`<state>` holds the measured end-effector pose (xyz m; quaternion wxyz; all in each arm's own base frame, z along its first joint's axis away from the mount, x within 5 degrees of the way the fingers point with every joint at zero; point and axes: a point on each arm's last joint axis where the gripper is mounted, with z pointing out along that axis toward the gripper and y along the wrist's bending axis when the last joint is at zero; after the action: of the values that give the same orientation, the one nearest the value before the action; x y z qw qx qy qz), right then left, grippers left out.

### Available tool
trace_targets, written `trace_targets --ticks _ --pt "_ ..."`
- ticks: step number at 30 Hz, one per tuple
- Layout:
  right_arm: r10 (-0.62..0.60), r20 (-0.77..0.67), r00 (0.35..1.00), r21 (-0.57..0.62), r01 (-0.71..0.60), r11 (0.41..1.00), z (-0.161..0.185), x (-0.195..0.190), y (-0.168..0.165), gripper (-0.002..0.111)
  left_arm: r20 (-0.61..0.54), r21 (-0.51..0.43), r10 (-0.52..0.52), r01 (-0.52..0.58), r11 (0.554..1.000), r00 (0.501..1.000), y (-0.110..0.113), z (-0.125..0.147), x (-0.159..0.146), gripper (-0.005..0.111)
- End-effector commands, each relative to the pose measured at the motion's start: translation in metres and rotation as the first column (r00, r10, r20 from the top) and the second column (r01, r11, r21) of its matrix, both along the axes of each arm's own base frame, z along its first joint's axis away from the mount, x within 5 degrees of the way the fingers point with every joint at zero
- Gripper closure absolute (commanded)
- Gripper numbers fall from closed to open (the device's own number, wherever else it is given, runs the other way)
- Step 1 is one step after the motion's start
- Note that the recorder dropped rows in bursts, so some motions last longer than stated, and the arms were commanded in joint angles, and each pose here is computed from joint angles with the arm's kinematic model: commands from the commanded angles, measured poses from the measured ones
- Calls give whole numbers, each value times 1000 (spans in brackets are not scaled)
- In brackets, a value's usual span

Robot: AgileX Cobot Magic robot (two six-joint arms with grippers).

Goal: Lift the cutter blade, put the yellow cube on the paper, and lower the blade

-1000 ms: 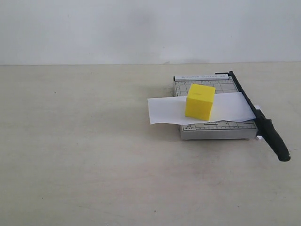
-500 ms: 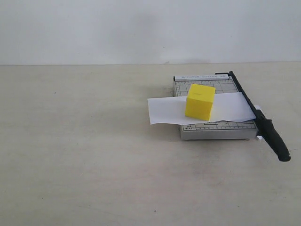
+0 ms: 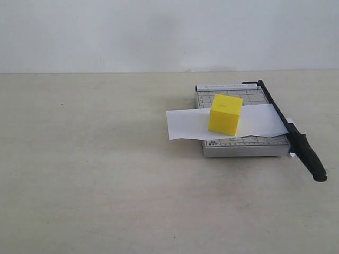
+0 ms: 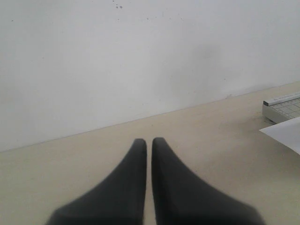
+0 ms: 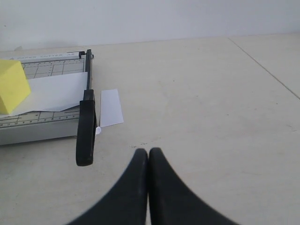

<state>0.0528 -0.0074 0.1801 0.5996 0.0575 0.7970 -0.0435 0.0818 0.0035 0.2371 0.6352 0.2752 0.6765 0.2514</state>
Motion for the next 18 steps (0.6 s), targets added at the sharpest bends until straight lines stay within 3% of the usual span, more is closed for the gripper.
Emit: trace_targets --ticks 1,12,18 --pt "-7 9 1000 -12 7 1000 1 0 -1 108 4 1 9 -9 1000 1000 1 -1 -1 102" --pt "-7 9 1000 -12 7 1000 1 0 -1 108 6 0 11 -11 1000 1000 1 0 -1 102" --pt "-7 9 1000 -12 7 1000 1 0 -1 108 66 -36 4 -1 999 998 1 4 -9 102"
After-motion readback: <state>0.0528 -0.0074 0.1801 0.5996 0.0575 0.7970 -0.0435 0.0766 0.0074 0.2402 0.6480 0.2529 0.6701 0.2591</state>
